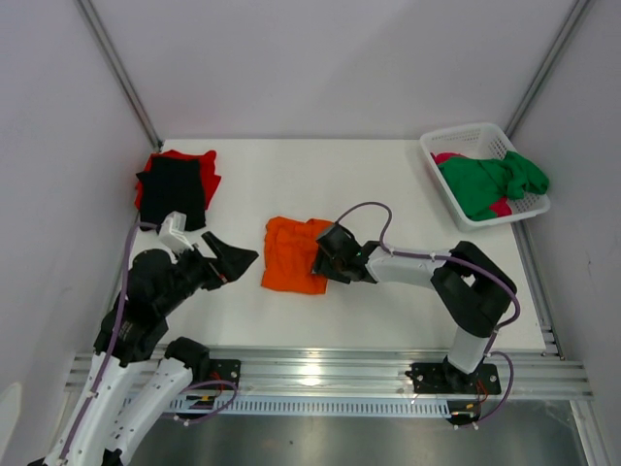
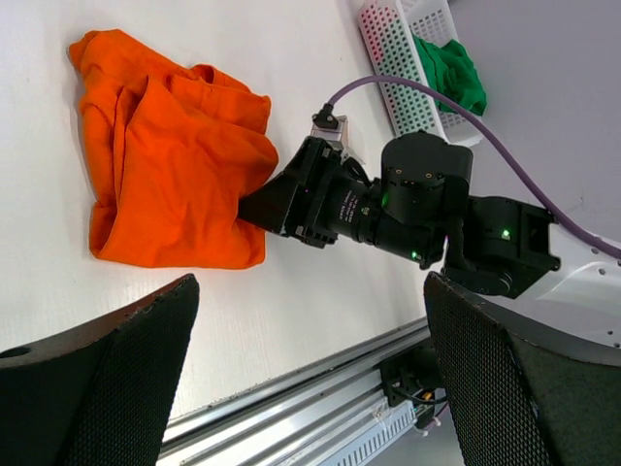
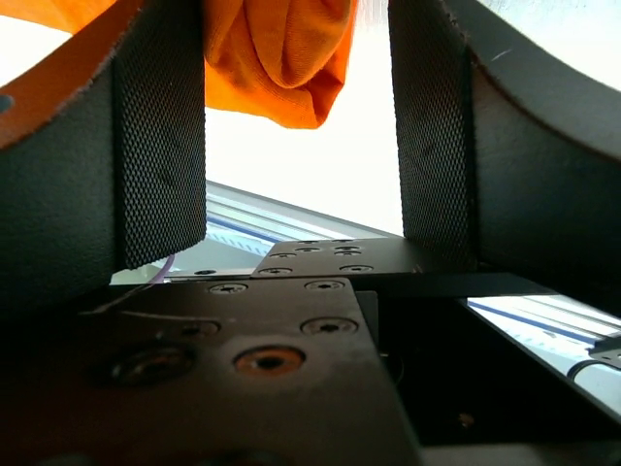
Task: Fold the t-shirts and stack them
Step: Put the neatly folded tshirt into the corner of the board with the left arm
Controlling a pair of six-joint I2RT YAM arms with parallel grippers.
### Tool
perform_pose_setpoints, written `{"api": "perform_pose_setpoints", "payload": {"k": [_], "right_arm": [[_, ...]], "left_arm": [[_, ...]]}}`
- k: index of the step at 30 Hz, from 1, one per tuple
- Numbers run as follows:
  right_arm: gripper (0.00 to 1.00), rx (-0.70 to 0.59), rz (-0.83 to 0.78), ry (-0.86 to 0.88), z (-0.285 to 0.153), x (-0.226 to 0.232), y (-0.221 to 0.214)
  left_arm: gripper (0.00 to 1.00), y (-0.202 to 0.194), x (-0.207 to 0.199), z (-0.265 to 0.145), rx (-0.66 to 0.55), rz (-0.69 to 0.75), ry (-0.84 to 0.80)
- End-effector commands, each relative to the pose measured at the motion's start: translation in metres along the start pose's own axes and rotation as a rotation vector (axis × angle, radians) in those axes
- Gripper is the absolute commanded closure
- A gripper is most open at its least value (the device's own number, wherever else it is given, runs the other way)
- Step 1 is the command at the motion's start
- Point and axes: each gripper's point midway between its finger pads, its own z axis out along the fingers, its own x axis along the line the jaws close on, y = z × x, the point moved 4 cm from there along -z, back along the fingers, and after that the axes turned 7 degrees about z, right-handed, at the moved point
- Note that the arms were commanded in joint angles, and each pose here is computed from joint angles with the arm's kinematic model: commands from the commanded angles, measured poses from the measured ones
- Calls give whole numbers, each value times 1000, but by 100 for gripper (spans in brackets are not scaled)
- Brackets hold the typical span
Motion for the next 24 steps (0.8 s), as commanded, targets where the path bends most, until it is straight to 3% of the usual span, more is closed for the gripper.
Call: {"api": "perform_pose_setpoints", "payload": {"k": [1,5,8,12,17,24], "right_arm": [[39,10,-26,-1,2,4,2],[40,17,-34,-21,-1,0,3],[40,18,-43,-24,-12,-4,3],[40,-32,-42,-29,-33,-12,12],[39,-103,-43,-20,-58,-14,23],[39,-144,-30,-40,-72,-27,26]], "left_arm": [[0,6,-1,-1,-31,-4,4],[1,2,3,6,-10,-8,19],[0,0,16,17,47,11,119],[1,-19,36,40,267,17,258],[0,-48,52,81,485,-38,297],[0,-54,60,123,584,-47,307]]}}
